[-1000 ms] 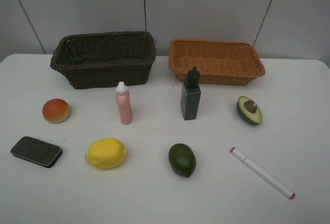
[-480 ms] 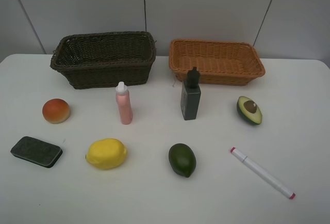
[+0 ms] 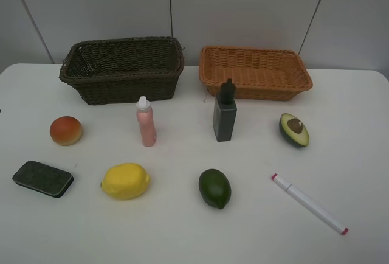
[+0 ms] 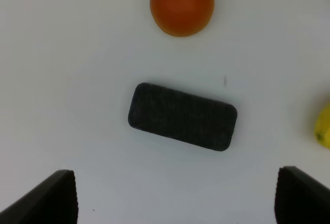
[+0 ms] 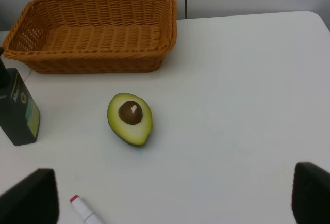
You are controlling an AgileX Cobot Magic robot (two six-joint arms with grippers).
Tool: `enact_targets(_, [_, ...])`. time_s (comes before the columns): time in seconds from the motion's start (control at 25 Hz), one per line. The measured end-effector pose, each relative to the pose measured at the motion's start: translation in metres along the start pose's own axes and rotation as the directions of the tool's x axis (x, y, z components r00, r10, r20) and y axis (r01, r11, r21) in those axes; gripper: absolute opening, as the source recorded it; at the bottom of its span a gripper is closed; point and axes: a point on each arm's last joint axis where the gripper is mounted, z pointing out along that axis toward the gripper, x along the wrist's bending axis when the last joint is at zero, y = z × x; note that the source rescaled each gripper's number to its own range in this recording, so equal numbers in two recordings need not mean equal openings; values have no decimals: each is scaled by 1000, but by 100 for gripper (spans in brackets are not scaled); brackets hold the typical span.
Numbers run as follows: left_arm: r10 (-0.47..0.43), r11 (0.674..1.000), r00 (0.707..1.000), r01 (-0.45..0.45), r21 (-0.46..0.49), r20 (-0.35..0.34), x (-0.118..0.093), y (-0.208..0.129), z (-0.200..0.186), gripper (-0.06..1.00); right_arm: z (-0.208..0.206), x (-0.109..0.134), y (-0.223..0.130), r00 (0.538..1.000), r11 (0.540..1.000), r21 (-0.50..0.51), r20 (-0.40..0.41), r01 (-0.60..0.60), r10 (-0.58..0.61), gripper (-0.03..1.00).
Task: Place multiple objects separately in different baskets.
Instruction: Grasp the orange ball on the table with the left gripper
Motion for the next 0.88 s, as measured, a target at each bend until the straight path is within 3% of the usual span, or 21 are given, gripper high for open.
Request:
enact_targets(0.24, [27, 967, 999, -21, 254, -20, -13, 54, 79, 97, 0, 0, 0, 1000, 1000, 0, 0, 0, 0, 100])
enact_targets(0.36, [53, 947, 998, -39, 319, -33, -17, 70, 116, 97, 0, 0, 0, 1000, 1000, 0, 0, 0, 0, 100])
enact_targets(0.6, [72, 938, 997, -57, 341, -32, -25, 92, 168, 97, 0, 0, 0, 1000, 1000, 0, 0, 0, 0, 100])
enact_targets(0.88, [83, 921, 996, -61, 386, -41, -20, 90, 211, 97, 0, 0, 0, 1000, 1000, 0, 0, 0, 0, 100])
